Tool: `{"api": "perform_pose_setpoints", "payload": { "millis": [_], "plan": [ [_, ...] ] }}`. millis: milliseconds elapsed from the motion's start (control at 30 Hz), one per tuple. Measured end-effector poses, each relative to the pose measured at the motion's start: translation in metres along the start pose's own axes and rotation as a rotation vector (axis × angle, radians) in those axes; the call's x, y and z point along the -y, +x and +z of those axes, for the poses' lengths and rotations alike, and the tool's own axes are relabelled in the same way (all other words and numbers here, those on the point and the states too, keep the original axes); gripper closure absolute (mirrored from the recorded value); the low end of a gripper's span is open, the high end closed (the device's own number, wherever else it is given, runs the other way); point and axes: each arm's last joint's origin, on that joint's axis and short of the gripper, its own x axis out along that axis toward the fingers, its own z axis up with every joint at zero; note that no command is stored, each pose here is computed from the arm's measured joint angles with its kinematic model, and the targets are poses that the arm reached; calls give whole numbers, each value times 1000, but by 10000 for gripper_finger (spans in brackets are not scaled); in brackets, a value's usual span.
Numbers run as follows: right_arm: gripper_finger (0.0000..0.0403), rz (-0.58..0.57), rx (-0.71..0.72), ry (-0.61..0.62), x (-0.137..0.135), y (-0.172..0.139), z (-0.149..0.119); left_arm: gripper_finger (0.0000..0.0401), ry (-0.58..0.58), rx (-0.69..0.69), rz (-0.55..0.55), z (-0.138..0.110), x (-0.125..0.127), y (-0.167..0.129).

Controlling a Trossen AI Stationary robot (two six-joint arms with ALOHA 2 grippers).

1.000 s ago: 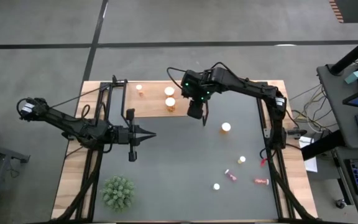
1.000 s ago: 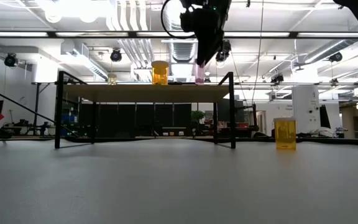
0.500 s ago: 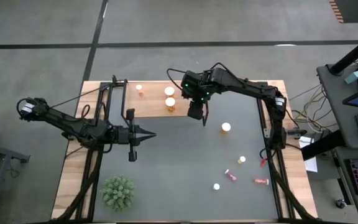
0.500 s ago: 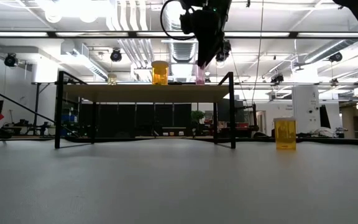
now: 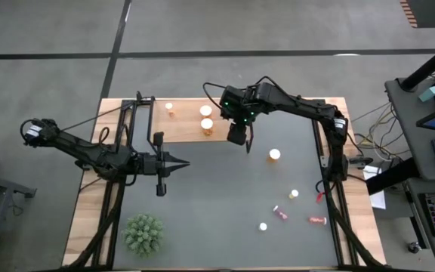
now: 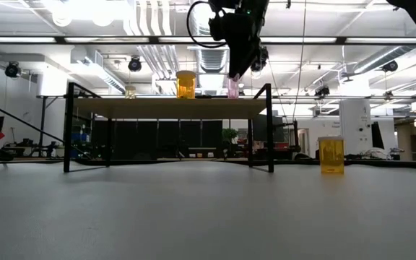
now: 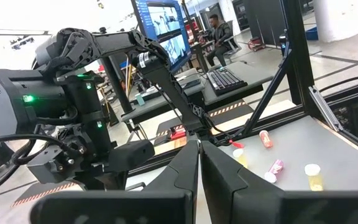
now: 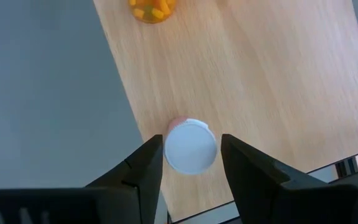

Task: Pick and place medicine bottles onto shelf by color
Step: Put the top pink pill bottle on the shelf, then put the bottom yellow pill bottle on the shelf aligned with the yellow pill bottle

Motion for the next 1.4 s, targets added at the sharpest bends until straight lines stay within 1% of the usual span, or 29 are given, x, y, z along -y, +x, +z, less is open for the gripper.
{"api": "perform_pose_setpoints", "payload": {
  "millis": [167, 267, 333, 500, 633, 833, 933, 1000, 1067, 1200, 1300, 1400],
  "plan": [
    [236, -2, 35, 7, 0, -11, 2, 400, 0, 0, 0, 0, 0, 0],
    [234, -2, 70, 10, 0, -29, 0, 400, 0, -1, 0, 0, 0, 0],
    [235, -1, 84, 12, -1, -43, -5, 400, 0, -1, 0, 0, 0, 0],
    [246, 28, 150, 1, -23, -80, -31, 400, -2, 1, 0, 0, 0, 0],
    [257, 75, 214, -31, -52, -92, -58, 400, -4, 4, 2, 0, 0, 0],
    [264, 123, 336, -123, -96, -85, -111, 400, -18, 32, 12, 3, -1, 1],
    [263, 119, 400, -153, -111, -76, -138, 400, -24, 34, 6, 1, 3, 7],
    [264, 135, 443, -177, -117, -69, -155, 400, -53, 43, 4, -1, 8, 15],
    [265, 160, 487, -211, -122, -60, -171, 400, -77, 55, 6, -4, 14, 25],
    [266, 206, 638, -302, -124, -45, -194, 400, -121, 50, -10, -6, 29, 49],
    [266, 209, 761, -367, -120, -38, -207, 399, -193, 29, -37, 2, 40, 70],
    [266, 194, 870, -423, -113, -37, -218, 399, -226, -38, -80, 10, 54, 91]
  ]
}}
